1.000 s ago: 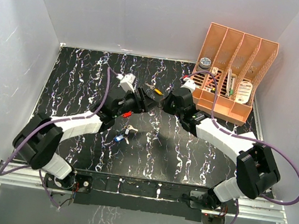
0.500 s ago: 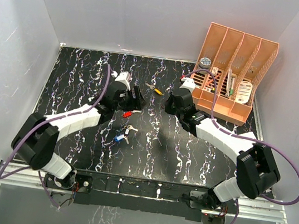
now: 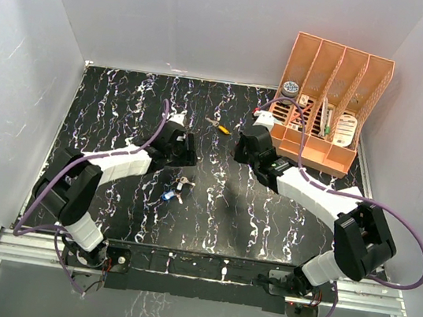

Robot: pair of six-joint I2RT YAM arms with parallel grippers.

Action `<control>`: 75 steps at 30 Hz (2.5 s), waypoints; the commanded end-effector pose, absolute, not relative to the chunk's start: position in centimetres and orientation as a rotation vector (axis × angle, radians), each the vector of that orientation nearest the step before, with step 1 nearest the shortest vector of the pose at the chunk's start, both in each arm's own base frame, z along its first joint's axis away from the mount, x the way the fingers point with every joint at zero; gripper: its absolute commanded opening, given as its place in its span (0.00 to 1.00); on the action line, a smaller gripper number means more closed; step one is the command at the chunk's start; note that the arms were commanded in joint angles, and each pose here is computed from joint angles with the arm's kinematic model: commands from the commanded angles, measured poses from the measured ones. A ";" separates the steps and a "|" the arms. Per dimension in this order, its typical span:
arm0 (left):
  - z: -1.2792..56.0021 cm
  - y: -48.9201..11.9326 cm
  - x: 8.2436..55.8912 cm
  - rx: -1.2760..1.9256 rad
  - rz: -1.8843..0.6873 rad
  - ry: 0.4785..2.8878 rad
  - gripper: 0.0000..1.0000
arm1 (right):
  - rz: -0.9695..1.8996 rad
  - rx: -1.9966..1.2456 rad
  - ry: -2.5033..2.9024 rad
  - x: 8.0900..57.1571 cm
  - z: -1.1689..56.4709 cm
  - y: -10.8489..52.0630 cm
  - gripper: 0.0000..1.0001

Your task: Put the keys on the keyring

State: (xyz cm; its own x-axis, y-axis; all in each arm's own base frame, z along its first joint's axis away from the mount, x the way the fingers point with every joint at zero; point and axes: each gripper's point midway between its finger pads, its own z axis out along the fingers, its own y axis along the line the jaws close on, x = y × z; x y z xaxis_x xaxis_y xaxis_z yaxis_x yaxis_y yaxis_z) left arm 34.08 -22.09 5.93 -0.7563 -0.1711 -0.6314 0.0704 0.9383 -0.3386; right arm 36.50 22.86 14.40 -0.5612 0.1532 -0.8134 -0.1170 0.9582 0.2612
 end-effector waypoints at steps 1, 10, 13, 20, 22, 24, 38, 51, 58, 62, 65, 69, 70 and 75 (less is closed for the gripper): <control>6.6 -21.0 34.7 -0.116 -0.443 2.364 0.59 | 0.377 0.007 2.102 37.6 15.6 23.8 0.00; 5.4 -20.5 36.1 -0.167 -0.495 2.345 0.58 | 0.391 -0.008 2.120 37.6 15.0 24.3 0.00; 5.3 -20.7 36.7 -0.161 -0.495 2.337 0.56 | 0.388 -0.008 2.117 37.7 15.1 24.3 0.00; 4.1 -20.8 37.1 -0.162 -0.499 2.355 0.50 | 0.384 -0.009 2.115 37.8 15.1 24.2 0.00; 4.0 -20.9 37.3 -0.163 -0.505 2.350 0.49 | 0.384 -0.009 2.116 37.8 15.0 24.3 0.00; 3.9 -20.9 37.4 -0.167 -0.506 2.350 0.49 | 0.384 -0.010 2.118 37.9 15.0 24.3 0.00; 4.7 -20.7 38.3 -0.167 -0.509 2.298 0.43 | 0.393 -0.015 2.127 38.0 14.6 24.6 0.00; 4.3 -20.8 39.1 -0.149 -0.517 2.289 0.41 | 0.393 -0.018 2.129 37.9 14.5 24.6 0.00; 3.8 -20.9 39.3 -0.144 -0.536 2.284 0.37 | 0.393 -0.020 2.128 37.9 14.5 24.6 0.00; 3.8 -20.8 39.4 -0.146 -0.542 2.277 0.35 | 0.393 -0.020 2.127 37.9 14.5 24.6 0.00; 3.7 -20.8 39.5 -0.141 -0.547 2.276 0.35 | 0.392 -0.020 2.130 37.9 14.4 24.6 0.00; 3.7 -21.0 39.5 -0.135 -0.560 2.273 0.33 | 0.392 -0.021 2.130 37.9 14.4 24.7 0.00; 3.7 -21.1 39.5 -0.133 -0.564 2.274 0.32 | 0.392 -0.020 2.129 37.9 14.4 24.7 0.00; 3.6 -21.1 39.5 -0.130 -0.570 2.275 0.27 | 0.391 -0.020 2.129 38.0 14.5 24.7 0.00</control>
